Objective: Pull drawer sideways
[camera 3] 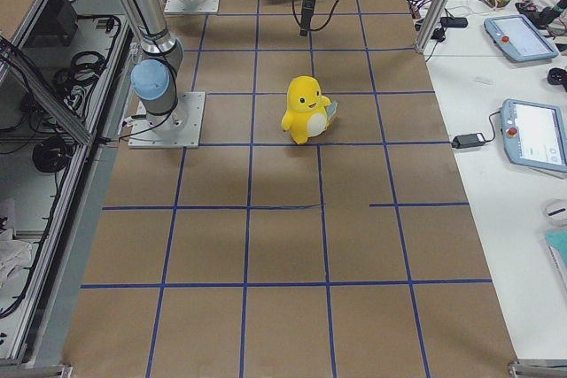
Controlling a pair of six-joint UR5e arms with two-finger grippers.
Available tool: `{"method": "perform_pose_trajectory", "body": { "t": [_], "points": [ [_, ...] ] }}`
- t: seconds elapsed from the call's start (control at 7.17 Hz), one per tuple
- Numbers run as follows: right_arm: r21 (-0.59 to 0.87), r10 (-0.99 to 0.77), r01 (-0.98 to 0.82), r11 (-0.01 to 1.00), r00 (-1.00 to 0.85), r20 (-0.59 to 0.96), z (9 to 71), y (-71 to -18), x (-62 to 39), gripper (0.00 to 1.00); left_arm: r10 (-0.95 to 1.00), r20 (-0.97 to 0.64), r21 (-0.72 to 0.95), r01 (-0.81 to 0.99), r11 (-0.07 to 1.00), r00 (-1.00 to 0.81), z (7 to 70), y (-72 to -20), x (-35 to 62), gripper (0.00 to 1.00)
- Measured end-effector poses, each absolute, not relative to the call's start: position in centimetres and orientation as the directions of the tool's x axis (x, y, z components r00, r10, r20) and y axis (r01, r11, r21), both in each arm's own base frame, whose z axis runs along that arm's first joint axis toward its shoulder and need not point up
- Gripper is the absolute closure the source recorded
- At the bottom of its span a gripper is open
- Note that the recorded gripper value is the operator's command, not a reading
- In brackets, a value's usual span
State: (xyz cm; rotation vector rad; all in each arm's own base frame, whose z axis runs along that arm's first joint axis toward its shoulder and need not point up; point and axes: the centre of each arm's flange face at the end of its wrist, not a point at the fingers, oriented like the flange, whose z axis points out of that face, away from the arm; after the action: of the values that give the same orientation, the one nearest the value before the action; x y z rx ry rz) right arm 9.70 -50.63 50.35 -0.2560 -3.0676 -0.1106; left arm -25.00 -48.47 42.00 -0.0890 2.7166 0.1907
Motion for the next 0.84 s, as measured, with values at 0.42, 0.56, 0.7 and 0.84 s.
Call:
{"method": "perform_pose_trajectory", "body": {
  "t": [0.42,0.56,0.7,0.84],
  "points": [
    [0.067,0.162,0.167,0.984,-0.984,0.067,50.3,-50.6,9.7,0.0,0.026,-0.149,0.111,0.01,0.994,-0.988,48.6,-46.4,-20.4,0.0],
    [0.067,0.162,0.167,0.984,-0.984,0.067,50.3,-50.6,9.7,0.0,0.039,-0.103,0.098,0.028,0.995,-0.994,49.7,-46.6,-18.1,0.0],
    [0.067,0.162,0.167,0.984,-0.984,0.067,50.3,-50.6,9.8,0.0,0.025,-0.067,0.065,0.021,0.998,-0.997,50.4,-47.3,-16.3,0.0],
    [0.067,0.163,0.167,0.984,-0.984,0.067,50.3,-50.6,9.7,0.0,0.014,-0.049,0.029,0.013,0.999,-0.999,50.6,-48.1,-15.5,0.0]
  ]
}}
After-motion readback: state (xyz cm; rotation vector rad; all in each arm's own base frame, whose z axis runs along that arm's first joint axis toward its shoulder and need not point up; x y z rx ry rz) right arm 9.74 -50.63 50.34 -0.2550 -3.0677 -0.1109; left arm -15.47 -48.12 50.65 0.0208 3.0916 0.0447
